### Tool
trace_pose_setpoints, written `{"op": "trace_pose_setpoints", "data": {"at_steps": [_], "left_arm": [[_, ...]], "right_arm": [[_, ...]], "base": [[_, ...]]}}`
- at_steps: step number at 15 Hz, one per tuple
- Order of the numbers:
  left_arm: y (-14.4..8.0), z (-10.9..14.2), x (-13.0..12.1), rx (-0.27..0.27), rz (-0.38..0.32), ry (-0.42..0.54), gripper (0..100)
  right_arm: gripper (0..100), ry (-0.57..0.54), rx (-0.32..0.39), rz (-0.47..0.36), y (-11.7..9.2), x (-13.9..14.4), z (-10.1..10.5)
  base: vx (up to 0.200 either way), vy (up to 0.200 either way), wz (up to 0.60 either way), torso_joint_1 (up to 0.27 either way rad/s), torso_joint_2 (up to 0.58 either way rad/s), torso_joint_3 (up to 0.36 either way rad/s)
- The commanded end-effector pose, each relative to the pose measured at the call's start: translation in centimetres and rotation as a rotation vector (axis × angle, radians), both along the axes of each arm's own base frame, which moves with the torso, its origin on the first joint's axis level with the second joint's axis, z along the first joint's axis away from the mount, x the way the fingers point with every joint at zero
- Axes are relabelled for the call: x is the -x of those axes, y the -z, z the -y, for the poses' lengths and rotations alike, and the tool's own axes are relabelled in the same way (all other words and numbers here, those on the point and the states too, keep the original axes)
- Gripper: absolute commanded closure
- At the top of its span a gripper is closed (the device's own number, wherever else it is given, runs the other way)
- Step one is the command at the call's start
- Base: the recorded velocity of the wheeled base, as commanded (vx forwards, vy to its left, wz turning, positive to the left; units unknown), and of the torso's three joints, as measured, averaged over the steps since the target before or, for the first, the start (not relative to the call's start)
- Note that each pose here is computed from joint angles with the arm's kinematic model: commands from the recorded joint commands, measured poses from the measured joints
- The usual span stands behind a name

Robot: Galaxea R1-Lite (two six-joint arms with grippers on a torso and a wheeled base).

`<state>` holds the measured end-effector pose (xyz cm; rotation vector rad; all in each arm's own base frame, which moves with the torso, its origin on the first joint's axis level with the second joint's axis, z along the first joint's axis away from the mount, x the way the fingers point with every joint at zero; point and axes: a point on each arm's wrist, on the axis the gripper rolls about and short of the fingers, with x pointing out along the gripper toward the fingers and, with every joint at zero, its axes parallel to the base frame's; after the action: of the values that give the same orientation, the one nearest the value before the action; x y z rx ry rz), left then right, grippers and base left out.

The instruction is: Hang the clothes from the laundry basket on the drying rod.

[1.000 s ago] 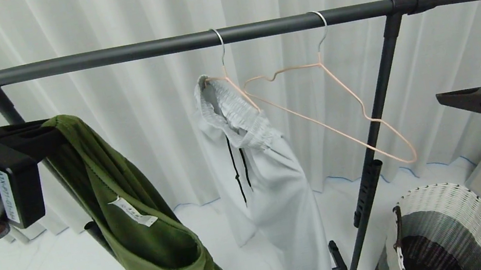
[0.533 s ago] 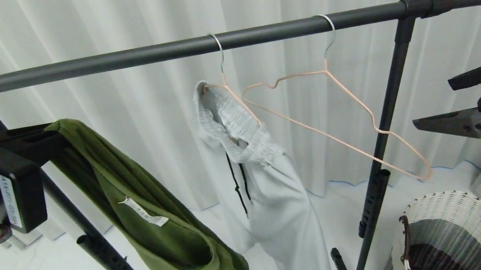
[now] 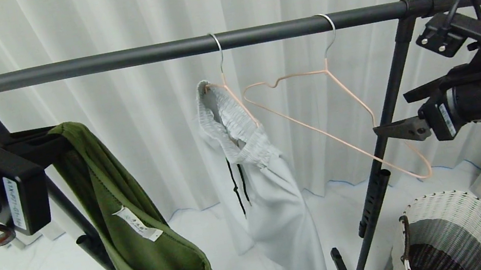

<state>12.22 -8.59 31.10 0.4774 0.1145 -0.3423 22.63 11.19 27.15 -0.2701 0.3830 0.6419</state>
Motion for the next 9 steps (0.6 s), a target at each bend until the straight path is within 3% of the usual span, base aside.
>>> {"op": "trace_pose_setpoints", "data": {"at_steps": [1, 9], "left_arm": [[0.1, 0.0, 0.0, -0.003, -0.004, 0.001, 100], [0.8, -0.5, 0.6, -0.008, -0.010, 0.002, 100]], "right_arm": [[0, -0.008, 0.019, -0.051, 1.6, -2.3, -1.2], [0, -0.008, 0.008, -0.133, 3.6, -5.6, -2.8]], "base": [[0.000, 0.000, 0.00, 0.000, 0.00, 0.000], [0.000, 0.000, 0.00, 0.000, 0.00, 0.000]]}}
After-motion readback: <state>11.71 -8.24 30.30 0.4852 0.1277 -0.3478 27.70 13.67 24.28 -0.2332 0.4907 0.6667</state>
